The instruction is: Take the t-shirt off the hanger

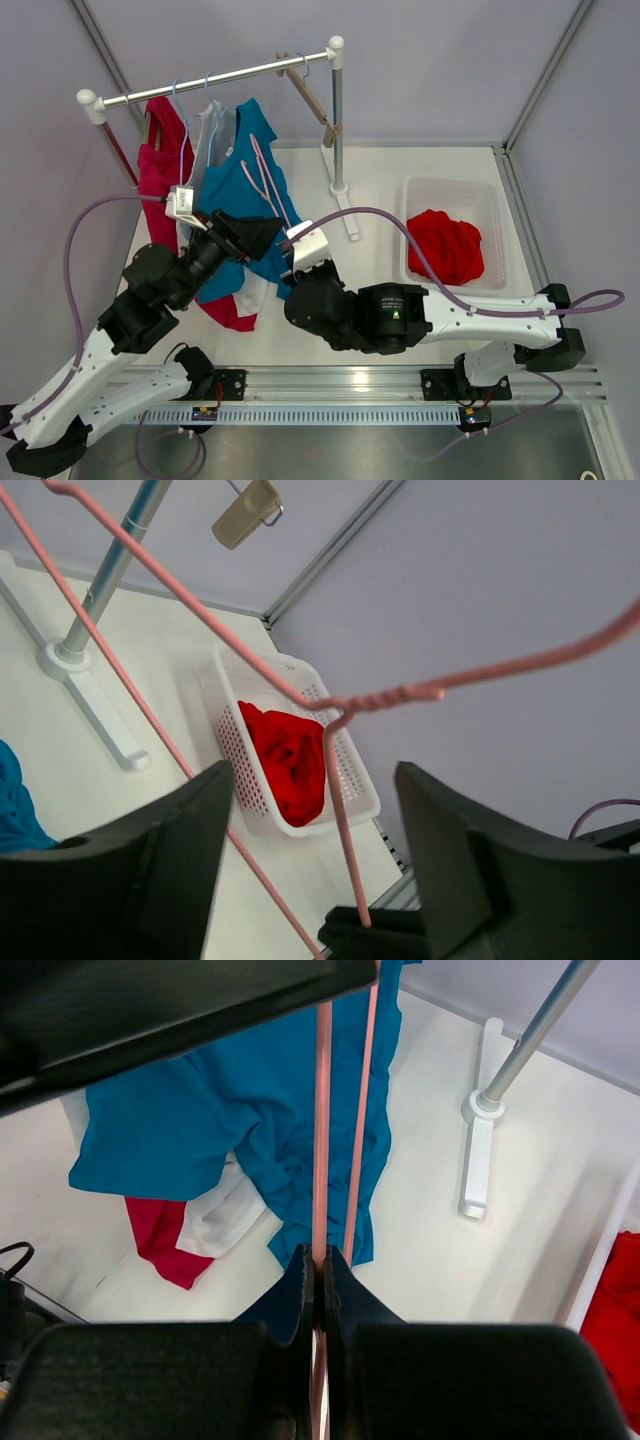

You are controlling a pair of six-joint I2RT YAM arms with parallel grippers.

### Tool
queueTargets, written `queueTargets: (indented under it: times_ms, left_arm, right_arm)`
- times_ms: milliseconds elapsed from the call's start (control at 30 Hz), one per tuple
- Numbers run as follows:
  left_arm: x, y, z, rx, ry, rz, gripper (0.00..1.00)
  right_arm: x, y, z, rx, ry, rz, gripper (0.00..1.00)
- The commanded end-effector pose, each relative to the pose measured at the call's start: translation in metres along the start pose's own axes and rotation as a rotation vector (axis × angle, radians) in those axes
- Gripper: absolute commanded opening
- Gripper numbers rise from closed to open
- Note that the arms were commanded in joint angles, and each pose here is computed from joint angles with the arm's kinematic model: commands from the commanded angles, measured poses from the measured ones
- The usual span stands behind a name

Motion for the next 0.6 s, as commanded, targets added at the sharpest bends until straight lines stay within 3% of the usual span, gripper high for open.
queueTargets:
  times_ms: [0,167,333,567]
  left_arm:
    - [0.026,0.014,-0.003,-0.057,-0.047,-0.053,0.80]
    - [0.066,0.023,0.009,-0.187,-0.034,-0.061,0.99]
    - [0.100,-0.002,0.038,-0.284,0.034,0.032,0.99]
    - [0.136,-0.064,0.051,-0.237,-0.106,0.186,0.99]
  right_arm:
    - [0.002,0.027,-0.006,-0.080,-0.053,-0.050,0.00]
    - [-0.032,0.034,-0.014,-0.111,-0.059,-0.025,0.00]
    - [-0.069,0.057,-0.021,-0.169,-0.059,-0.049,0.00]
    - [-0.123,0.077,-0.023,-0.208,-0.038,-0.071,0.00]
Point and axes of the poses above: each gripper's point midway between its finger pads, its own x axis back along the fingers, its own z axis along the line the jaws close on, y = z × x, the point moved 4 cm from there along x, back along the fingers, and after that the axes turned 11 degrees about -x, right-handed, at the moved point
